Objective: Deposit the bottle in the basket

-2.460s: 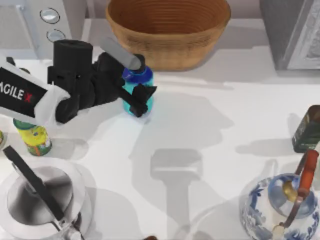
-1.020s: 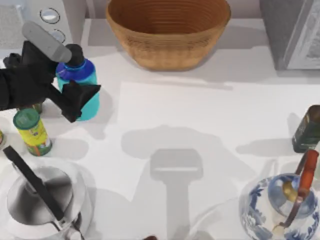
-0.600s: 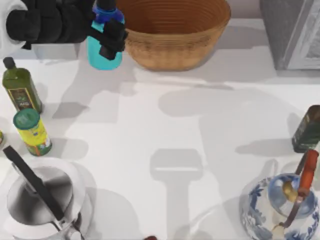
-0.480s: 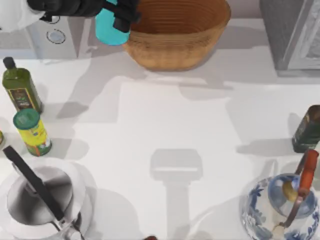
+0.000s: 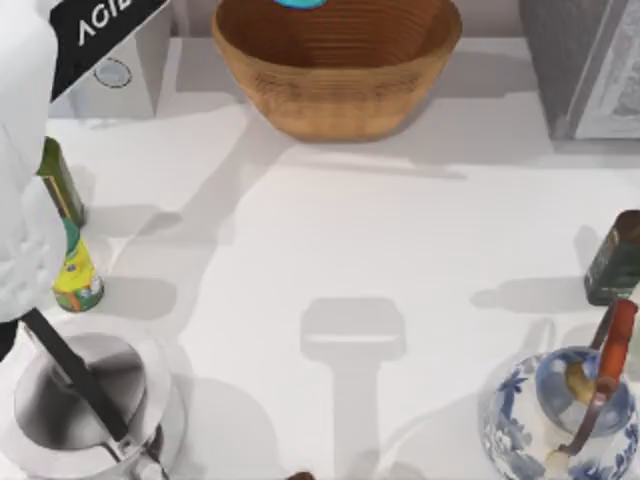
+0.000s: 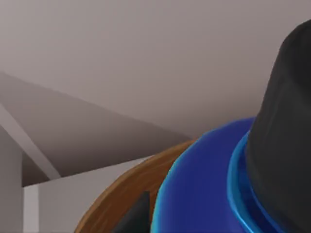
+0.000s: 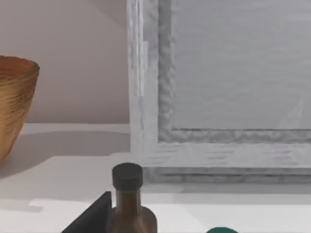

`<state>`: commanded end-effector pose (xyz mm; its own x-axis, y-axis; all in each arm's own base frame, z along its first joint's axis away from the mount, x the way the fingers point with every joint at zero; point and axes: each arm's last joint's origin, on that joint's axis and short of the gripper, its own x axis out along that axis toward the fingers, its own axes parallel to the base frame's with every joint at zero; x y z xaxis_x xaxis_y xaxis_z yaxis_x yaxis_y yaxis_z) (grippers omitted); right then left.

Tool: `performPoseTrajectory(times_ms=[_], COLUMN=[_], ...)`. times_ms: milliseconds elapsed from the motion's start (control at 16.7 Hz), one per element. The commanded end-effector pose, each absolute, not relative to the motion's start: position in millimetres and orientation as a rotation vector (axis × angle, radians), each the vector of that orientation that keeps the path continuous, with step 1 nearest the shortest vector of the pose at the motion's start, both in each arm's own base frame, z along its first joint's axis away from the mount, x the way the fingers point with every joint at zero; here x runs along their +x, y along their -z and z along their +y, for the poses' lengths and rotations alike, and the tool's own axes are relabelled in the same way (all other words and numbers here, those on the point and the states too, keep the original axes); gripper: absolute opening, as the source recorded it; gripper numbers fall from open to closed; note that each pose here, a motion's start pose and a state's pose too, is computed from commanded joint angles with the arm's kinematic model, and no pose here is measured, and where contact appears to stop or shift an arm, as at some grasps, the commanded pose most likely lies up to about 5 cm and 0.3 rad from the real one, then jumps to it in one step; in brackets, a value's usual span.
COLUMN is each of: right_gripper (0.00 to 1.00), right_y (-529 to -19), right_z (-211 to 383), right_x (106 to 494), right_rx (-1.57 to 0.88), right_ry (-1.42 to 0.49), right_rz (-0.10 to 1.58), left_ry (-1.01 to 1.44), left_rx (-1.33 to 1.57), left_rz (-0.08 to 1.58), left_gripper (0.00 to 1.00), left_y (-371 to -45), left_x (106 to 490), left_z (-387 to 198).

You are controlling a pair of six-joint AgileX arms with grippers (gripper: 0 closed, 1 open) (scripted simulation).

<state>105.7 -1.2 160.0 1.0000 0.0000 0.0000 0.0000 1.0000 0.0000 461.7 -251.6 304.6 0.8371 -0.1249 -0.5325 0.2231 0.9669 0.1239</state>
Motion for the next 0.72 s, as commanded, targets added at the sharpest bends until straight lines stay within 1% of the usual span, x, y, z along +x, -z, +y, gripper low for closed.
performPoseTrajectory(times_ms=[180,360,720], right_gripper=[1.00,1.00,1.00], right_y=[-160,-160,-160], right_z=[-1,-1,-1], right_x=[106,106,106], right_rx=[0.000,0.000,0.000], right_ry=[0.000,0.000,0.000], right_rz=[0.000,0.000,0.000], left_ry=[0.088,0.025,0.002], left_rx=[0.113,0.043,0.013], left_rz=[0.487,0.434,0.415], left_gripper=[0.00,0.00,0.00], left_y=[-325,-340,-345], left_x=[455,447,444], left_z=[-279,-293,-296])
